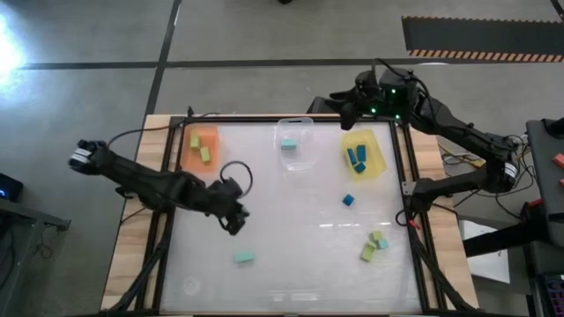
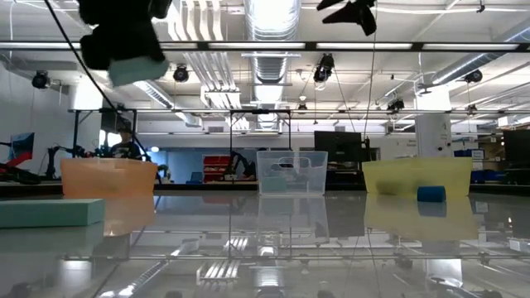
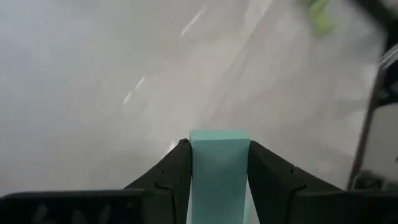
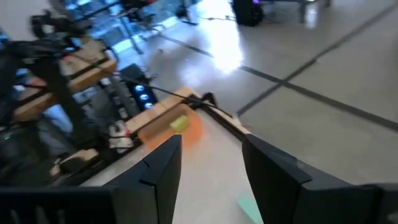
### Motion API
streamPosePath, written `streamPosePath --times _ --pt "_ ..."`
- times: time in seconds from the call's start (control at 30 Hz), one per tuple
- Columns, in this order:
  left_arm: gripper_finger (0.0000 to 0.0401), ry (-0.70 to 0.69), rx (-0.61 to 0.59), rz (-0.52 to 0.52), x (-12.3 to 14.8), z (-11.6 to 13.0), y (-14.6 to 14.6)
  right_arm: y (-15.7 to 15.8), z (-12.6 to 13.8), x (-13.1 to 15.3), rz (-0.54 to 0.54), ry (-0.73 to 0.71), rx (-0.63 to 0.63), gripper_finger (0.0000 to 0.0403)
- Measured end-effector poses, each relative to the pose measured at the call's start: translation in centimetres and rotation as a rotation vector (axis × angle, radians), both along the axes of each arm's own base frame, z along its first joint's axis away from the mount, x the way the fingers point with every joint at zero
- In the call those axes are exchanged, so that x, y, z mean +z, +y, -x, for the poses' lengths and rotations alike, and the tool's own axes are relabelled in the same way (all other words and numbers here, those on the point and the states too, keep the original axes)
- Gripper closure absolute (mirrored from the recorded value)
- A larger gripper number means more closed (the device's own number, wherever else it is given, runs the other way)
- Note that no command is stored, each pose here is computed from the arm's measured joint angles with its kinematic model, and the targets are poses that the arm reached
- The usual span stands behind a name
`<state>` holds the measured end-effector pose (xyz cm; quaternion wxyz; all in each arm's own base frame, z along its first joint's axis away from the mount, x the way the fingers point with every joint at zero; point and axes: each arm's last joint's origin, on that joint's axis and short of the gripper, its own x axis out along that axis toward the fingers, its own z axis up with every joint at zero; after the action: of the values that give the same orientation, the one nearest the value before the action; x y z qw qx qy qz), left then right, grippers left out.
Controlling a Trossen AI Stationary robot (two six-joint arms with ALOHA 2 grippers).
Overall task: Sort & place blocks by color
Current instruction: Put the light blue block into the transparent bin
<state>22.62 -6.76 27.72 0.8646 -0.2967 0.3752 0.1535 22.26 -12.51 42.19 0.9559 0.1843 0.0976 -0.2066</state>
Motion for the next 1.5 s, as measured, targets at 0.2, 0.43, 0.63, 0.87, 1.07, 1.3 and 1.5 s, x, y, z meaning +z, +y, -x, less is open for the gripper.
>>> streamPosePath --times 0.2,0.43,0.63,0.87,1.07,1.3,1.5 --pt "0.0292 -0.194 -0.002 -0.029 2.3 -0.3 1.4 0.1 -0.1 0.2 0.003 -0.022 0.043 0.0243" --pt "0.0292 -0.372 -0.008 -0.076 4.1 -1.1 2.5 0.5 -0.4 0.5 0.02 -0.049 0.072 0.0243" --pt "0.0292 -0.593 -0.003 -0.139 6.2 -2.0 3.5 1.7 -1.2 1.1 0.068 -0.117 0.2 0.0243" --pt "0.0292 -0.796 0.012 -0.218 8.2 -2.5 4.8 4.3 -2.3 0.8 0.09 -0.111 0.319 0.0243" --pt "0.0292 -0.969 0.016 -0.281 9.8 -2.7 5.5 6.9 -3.5 -0.4 0.016 -0.122 0.433 0.0242" --pt "0.0292 -1.009 0.013 -0.297 10.1 -2.8 6.1 8.6 -6.4 -1.2 -0.031 -0.183 0.539 0.0204" --pt "0.0292 -1.036 -0.004 -0.293 10.4 -2.7 6.2 8.4 -8.8 -2.3 -0.08 -0.231 0.6 0.017"
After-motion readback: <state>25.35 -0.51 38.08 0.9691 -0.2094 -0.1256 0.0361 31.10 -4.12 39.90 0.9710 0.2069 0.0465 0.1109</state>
